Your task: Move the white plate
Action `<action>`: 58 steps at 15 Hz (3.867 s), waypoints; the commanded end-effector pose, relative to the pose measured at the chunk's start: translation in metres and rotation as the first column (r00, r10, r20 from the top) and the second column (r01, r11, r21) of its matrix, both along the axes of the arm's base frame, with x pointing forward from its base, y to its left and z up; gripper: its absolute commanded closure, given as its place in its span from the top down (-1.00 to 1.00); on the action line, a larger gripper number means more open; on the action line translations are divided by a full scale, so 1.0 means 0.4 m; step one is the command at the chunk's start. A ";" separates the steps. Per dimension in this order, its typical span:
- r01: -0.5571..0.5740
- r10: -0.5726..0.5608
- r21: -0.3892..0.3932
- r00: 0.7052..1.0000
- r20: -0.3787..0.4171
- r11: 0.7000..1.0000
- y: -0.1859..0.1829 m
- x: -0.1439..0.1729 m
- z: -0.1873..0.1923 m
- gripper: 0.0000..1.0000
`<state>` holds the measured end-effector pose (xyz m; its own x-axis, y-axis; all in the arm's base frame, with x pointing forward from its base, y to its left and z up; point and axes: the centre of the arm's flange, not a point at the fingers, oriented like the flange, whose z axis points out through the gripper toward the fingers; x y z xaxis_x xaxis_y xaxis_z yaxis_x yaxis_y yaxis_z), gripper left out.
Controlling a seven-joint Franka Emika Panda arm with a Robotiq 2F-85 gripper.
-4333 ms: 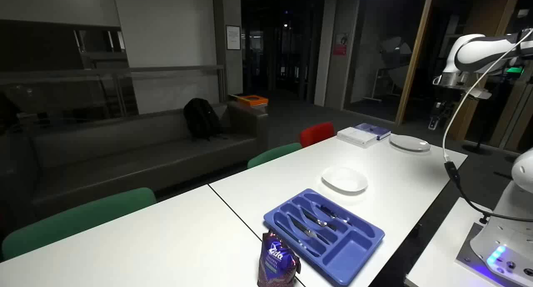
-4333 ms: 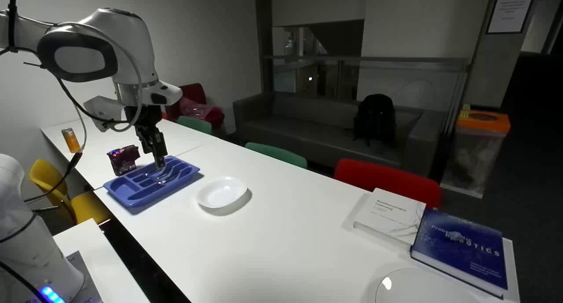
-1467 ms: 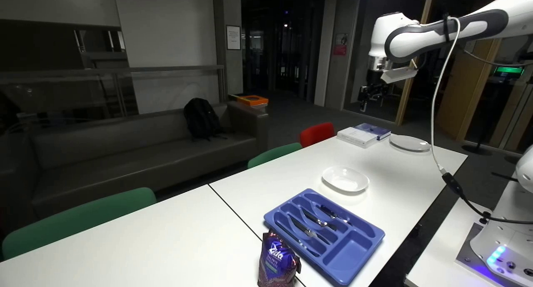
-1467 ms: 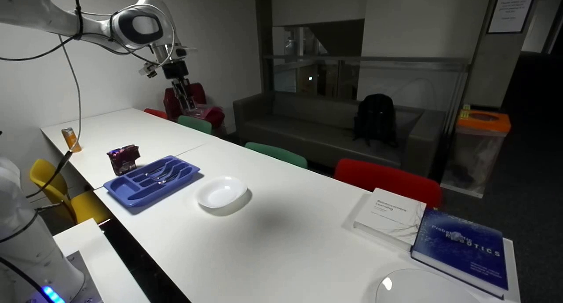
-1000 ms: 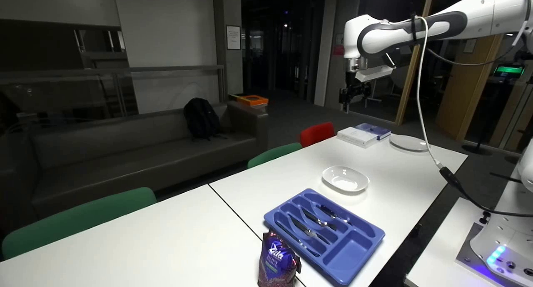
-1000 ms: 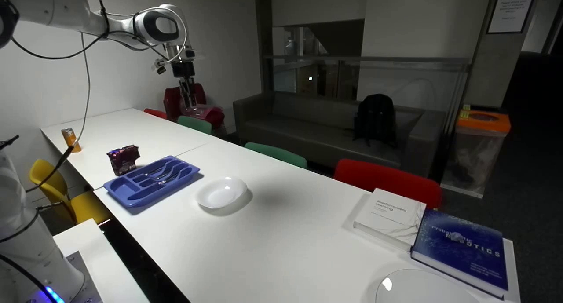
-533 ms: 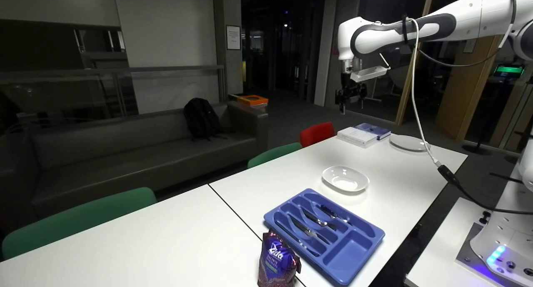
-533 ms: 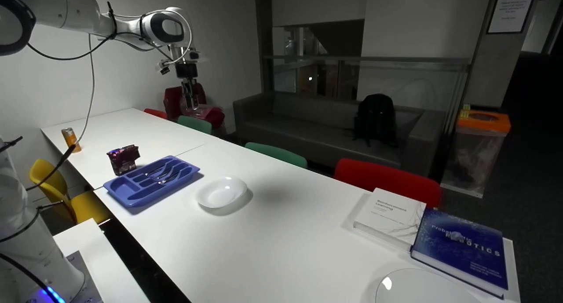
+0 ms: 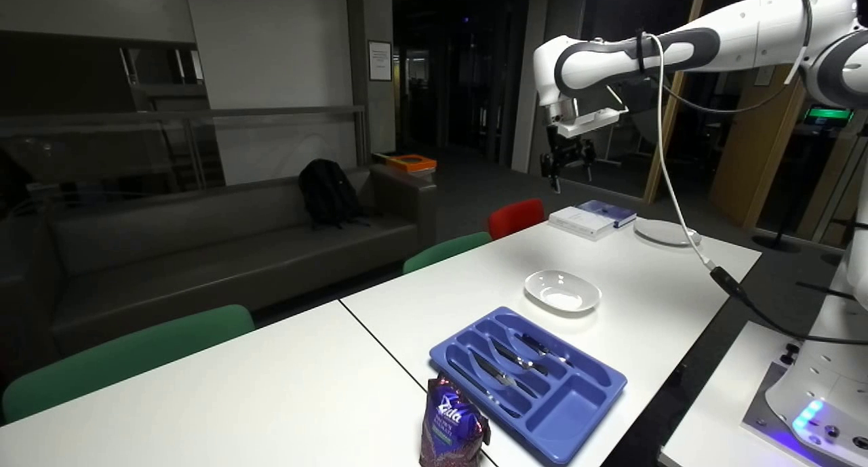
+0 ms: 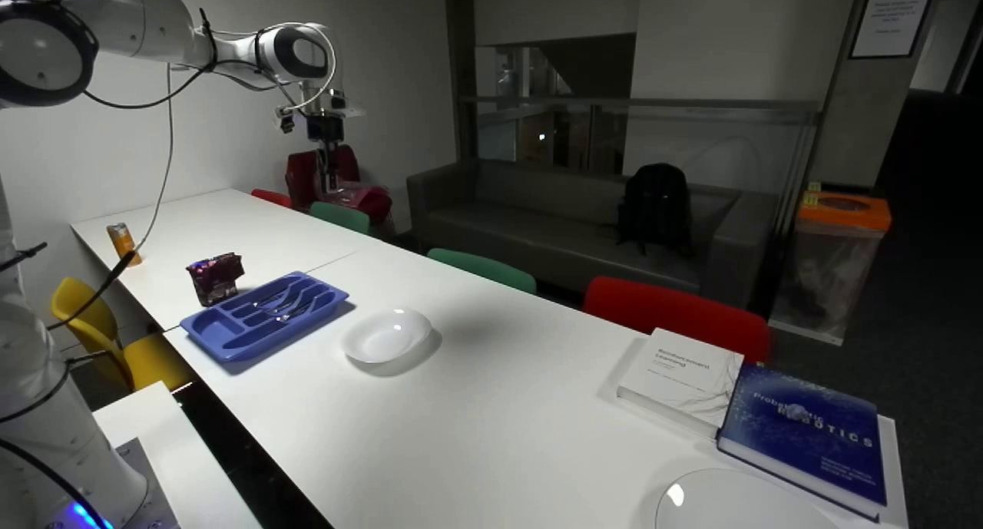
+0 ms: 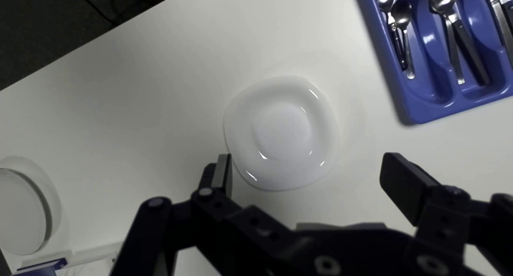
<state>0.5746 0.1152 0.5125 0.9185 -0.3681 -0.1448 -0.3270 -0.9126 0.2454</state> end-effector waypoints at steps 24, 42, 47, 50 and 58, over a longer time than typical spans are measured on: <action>-0.091 0.087 -0.110 0.995 -0.045 0.990 0.186 0.127 -0.029 1.00; 0.387 -0.437 -0.365 0.897 -0.063 0.847 0.346 0.194 -0.346 1.00; 0.316 -0.378 -0.427 0.923 -0.068 0.847 0.305 0.212 -0.437 1.00; 0.254 -0.305 -0.457 0.952 -0.040 0.852 0.265 0.229 -0.480 1.00; 0.170 -0.115 -0.329 0.977 0.181 0.929 0.184 0.308 -0.557 1.00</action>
